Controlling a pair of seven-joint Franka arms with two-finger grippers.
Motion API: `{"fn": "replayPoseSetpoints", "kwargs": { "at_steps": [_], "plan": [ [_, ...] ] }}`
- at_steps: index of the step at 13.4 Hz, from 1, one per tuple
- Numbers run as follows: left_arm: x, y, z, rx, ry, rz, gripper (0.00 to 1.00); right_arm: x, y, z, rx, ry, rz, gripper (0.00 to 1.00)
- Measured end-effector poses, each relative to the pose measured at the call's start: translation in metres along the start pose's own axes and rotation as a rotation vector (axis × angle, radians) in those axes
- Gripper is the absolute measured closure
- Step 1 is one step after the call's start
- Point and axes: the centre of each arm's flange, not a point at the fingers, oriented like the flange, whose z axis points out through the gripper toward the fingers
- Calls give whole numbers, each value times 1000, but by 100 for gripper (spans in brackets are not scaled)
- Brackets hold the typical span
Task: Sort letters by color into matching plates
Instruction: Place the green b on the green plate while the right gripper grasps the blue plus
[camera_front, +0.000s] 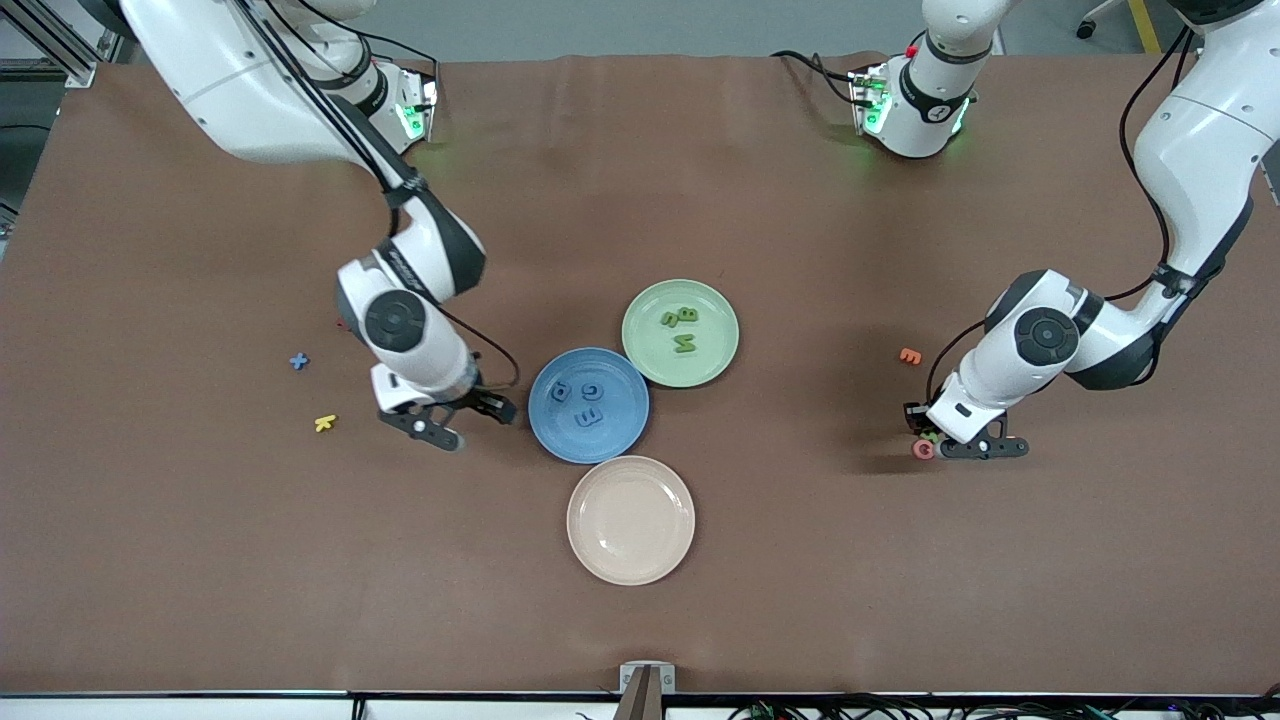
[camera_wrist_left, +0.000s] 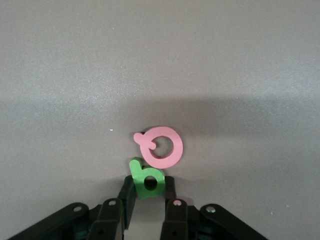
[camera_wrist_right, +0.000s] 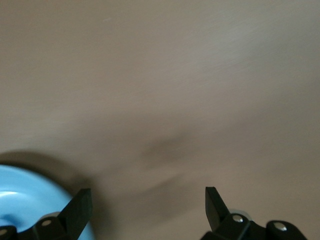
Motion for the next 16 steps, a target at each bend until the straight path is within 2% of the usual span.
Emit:
{"fn": "replayPoseSetpoints", "kwargs": {
  "at_steps": [5,7,11,16],
  "plan": [
    [0,1,0,4,-3,-13,72,12,149,16,9,36,-134,0],
    [-4,5,-1,28,-35,-3,72,15,192,20,5,38,-170,0],
    [-17,25,-14,80,-121,2,72,17,244,23,-8,33,-232,0],
    [-31,73,-58,70,-207,-51,72,25,301,30,-7,38,-296,0]
  ]
}}
